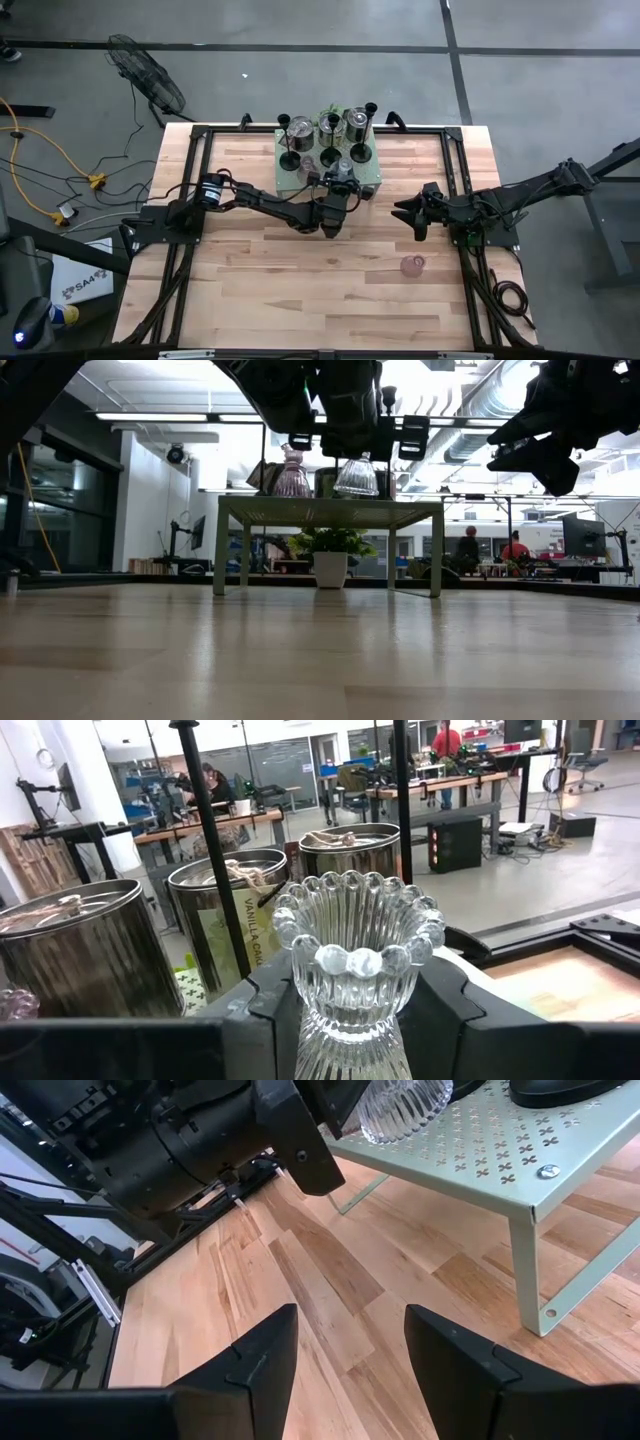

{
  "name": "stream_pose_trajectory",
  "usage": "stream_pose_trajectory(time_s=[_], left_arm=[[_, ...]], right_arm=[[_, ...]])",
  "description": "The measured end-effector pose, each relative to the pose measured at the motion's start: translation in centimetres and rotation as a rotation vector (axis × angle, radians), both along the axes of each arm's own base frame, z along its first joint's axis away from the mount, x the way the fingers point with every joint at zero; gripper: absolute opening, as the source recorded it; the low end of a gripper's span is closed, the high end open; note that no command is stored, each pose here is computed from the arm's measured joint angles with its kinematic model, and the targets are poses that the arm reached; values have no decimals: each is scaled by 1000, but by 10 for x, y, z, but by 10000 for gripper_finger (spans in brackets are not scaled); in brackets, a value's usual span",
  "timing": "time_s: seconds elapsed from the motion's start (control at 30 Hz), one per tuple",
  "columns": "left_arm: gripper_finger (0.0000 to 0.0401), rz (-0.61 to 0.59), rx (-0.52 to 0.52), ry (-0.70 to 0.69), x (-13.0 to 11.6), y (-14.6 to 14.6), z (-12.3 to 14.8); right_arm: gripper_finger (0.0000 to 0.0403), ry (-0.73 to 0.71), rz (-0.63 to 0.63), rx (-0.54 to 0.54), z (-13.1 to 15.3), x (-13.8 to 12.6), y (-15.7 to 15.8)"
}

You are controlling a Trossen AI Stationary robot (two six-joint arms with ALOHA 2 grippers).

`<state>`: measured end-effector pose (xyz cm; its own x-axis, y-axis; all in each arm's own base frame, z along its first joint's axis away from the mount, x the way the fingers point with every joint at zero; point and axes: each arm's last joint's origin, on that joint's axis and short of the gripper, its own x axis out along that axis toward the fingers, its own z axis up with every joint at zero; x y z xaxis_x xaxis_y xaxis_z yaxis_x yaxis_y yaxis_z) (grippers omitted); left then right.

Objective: Pick & Place candle stick holders
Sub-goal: Put the transparent candle holder on the shelf

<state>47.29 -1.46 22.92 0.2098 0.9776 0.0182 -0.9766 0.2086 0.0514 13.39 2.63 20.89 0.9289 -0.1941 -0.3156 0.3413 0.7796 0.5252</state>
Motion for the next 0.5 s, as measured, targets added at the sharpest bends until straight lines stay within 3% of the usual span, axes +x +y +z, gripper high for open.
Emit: stream_pose_trajectory(time_s=[0.5], left_arm=[[120, 21, -1, 22, 0, 6, -3]], right_arm=[[178, 0, 0, 0, 0, 0, 0]])
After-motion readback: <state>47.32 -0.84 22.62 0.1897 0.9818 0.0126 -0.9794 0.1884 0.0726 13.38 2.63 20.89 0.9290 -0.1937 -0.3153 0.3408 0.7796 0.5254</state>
